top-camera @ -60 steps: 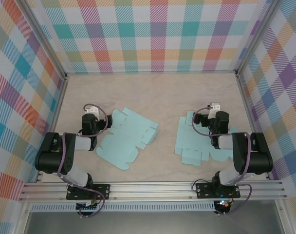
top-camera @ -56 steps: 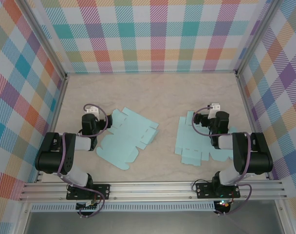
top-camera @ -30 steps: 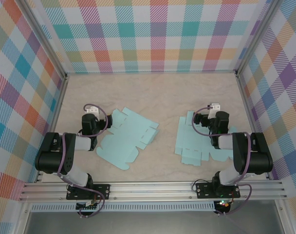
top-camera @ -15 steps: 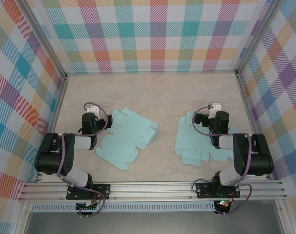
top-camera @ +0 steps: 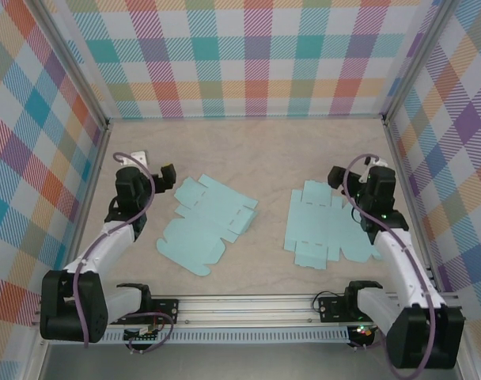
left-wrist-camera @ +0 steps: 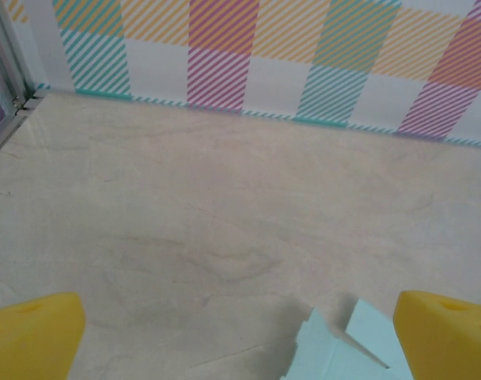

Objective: Fold the paper box

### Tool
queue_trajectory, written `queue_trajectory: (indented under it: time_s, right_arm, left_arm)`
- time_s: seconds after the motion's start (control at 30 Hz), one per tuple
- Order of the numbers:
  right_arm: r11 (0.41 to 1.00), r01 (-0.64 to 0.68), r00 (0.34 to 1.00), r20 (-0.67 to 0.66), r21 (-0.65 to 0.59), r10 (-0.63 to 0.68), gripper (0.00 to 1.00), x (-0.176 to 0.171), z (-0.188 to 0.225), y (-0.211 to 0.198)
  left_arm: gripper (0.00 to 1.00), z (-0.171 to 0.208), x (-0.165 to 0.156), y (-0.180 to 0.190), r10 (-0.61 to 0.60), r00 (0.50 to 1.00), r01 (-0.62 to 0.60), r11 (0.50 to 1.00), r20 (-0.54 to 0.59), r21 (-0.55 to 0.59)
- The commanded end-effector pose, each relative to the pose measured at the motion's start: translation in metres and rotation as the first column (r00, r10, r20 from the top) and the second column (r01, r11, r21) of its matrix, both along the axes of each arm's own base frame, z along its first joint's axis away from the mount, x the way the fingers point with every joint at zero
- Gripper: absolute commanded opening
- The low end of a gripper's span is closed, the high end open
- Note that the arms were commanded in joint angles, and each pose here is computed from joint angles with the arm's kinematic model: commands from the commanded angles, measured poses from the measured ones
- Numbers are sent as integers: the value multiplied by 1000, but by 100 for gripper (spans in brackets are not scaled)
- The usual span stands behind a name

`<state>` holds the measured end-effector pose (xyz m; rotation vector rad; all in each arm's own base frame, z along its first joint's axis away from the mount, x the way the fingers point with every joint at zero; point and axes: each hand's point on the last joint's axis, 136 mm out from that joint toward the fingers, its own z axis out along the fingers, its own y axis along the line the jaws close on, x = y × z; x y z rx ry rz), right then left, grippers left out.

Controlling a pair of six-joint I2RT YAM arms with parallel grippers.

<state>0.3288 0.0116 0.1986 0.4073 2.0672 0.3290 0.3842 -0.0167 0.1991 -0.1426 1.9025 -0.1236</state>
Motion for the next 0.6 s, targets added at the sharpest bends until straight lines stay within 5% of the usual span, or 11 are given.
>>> queue_trajectory:
  time_s: [0.0,0.23,0.57]
  right_arm:
    - [967,31,968,-247,254,33,100,-49,-27,32]
    - [934,-56,924,-336,351,182,100,-81,-46,107]
    - [873,-233,811,-411,428,417,100,-69,-70,215]
  left_arm:
    - [100,-4,-14,-11,-17,998,8,991,-61,-134]
    - [100,-1,-34,-15,28,999,-34,970,-27,-241]
    - [100,10,-47,-13,41,999,-45,967,-21,-251]
